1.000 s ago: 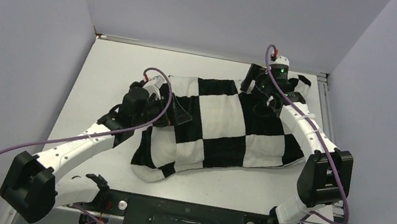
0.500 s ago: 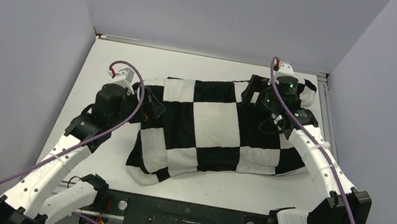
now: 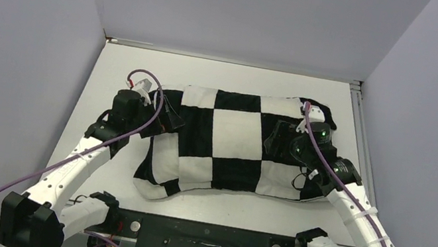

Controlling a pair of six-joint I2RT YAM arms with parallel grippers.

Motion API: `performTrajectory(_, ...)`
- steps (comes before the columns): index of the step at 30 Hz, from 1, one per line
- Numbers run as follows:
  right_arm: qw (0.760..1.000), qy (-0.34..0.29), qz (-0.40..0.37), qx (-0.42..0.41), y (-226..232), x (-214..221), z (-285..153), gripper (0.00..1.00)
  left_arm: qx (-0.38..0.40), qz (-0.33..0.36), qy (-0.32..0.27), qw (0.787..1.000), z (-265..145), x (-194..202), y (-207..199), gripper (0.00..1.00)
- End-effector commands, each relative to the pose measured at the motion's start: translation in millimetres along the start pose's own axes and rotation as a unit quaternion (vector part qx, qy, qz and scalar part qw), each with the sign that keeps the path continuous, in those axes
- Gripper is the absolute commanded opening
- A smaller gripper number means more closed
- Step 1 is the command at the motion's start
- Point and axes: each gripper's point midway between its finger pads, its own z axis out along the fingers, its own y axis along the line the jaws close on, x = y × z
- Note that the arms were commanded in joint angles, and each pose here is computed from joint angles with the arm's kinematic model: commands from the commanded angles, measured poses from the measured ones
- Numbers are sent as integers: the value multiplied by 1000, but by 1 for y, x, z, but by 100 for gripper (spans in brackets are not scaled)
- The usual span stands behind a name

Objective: Remove the pillowcase from the pillow

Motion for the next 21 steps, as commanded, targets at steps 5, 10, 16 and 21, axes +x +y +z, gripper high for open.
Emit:
performTrajectory(5, 997, 35, 73, 8, -11, 54, -8, 90, 90, -31, 18, 995, 16, 6, -27, 96)
performTrajectory(10, 996, 21, 87, 11, -14, 52, 12, 90, 106, -35, 35, 993, 19, 25, -39, 96)
performTrajectory(16, 995, -44, 79, 38, -34, 5, 43, 90, 133, -28, 56, 989, 18, 57, -70, 96)
performTrajectory(21, 994, -85, 42, 61, -43, -44, 58, 90, 160, -33, 59, 985, 10, 75, -89, 96)
